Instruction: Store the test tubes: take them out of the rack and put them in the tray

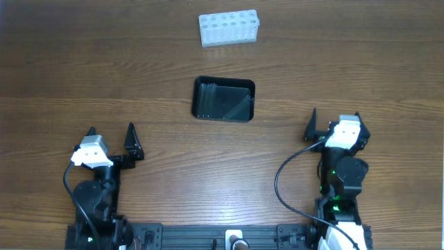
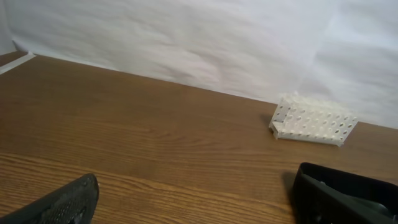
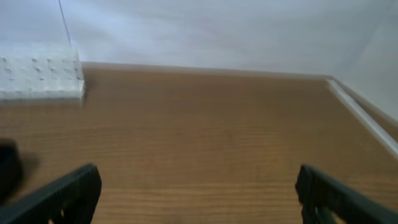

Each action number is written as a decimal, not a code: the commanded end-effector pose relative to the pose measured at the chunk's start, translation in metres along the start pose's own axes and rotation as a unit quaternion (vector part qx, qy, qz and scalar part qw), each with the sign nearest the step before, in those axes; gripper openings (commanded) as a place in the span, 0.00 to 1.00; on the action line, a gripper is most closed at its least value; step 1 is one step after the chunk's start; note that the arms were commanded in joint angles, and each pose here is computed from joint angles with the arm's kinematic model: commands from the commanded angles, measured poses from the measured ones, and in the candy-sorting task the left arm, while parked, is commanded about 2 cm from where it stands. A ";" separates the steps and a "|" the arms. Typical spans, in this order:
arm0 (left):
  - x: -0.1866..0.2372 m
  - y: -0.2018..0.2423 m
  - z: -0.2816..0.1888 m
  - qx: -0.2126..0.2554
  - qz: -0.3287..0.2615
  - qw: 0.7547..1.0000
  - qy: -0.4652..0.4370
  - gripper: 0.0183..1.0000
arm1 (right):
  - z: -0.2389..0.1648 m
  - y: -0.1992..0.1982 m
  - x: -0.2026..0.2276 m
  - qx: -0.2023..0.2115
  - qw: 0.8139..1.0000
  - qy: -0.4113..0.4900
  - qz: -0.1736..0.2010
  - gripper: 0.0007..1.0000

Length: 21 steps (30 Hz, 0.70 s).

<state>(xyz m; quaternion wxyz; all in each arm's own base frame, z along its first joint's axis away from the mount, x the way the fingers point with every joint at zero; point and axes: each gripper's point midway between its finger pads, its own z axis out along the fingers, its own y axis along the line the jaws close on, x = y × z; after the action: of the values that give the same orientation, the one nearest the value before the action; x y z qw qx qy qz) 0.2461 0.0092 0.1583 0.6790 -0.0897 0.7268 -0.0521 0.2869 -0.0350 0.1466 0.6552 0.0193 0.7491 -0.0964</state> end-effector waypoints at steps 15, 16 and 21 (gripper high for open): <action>0.001 -0.003 0.000 0.008 0.006 1.000 0.001 1.00 | -0.040 -0.001 0.006 -0.011 1.000 -0.001 0.001 0.99; 0.001 -0.003 0.000 0.008 0.006 1.000 0.001 1.00 | -0.042 -0.002 0.000 -0.009 1.000 -0.015 0.003 0.99; 0.001 -0.003 0.000 0.008 0.006 1.000 0.001 1.00 | -0.044 0.000 -0.007 -0.013 0.999 -0.031 0.005 0.99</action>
<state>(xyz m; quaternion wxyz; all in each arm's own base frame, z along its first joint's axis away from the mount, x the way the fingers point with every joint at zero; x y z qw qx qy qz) 0.2461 0.0092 0.1583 0.6790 -0.0896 0.7268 -0.0520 0.2444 -0.0306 0.1609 0.6782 0.0163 0.7289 -0.0919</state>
